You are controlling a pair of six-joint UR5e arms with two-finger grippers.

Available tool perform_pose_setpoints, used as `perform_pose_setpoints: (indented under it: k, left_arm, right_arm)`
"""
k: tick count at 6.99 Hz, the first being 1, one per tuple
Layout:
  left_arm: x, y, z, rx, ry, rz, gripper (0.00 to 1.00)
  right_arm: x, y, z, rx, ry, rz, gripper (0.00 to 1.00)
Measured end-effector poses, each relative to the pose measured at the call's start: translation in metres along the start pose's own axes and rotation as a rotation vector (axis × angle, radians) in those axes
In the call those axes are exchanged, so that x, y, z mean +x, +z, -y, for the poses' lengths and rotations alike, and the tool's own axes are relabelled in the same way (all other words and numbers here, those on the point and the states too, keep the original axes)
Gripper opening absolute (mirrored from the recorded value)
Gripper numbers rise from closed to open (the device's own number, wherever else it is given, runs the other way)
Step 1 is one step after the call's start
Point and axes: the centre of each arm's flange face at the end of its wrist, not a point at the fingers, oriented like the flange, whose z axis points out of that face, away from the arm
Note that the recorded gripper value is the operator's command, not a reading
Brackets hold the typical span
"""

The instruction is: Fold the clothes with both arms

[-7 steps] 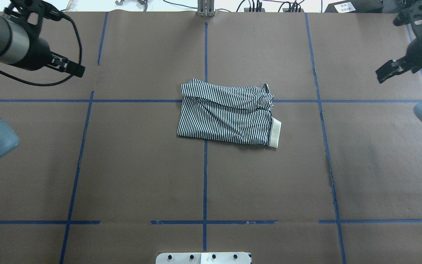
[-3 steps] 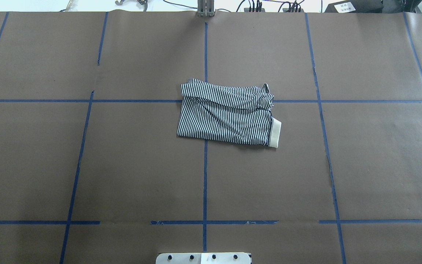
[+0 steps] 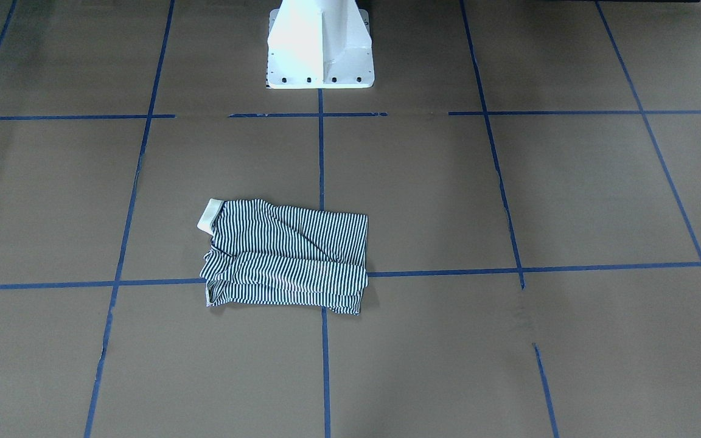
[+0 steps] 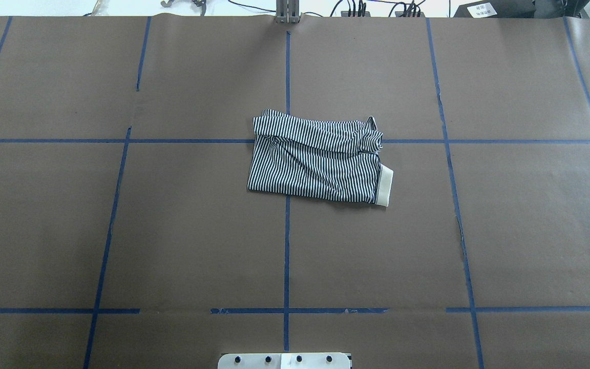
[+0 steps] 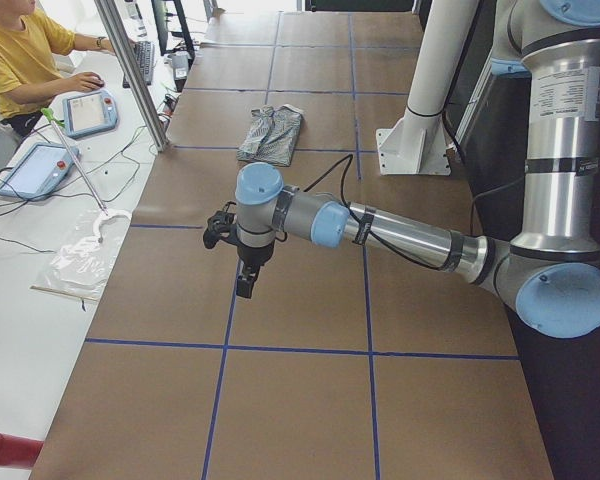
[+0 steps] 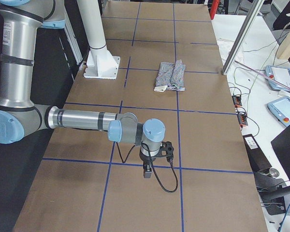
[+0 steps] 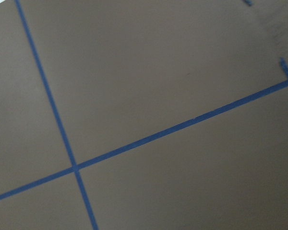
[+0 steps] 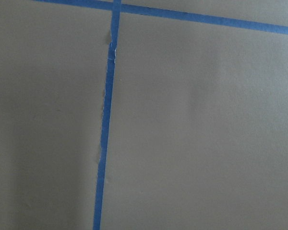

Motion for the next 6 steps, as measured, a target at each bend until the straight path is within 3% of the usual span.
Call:
perform_pose_setpoints:
  k: [3, 6]
  left_arm:
    - [-0.071, 0.037, -0.039, -0.113, -0.090, -0.052, 1.00]
    - [-0.072, 0.036, -0.036, -0.108, -0.084, -0.052, 1.00]
  right_arm:
    - [0.000, -0.001, -0.001, 0.004, 0.037, 0.003, 1.00]
    - [-0.001, -0.003, 0.001, 0.009, 0.036, 0.004, 1.00]
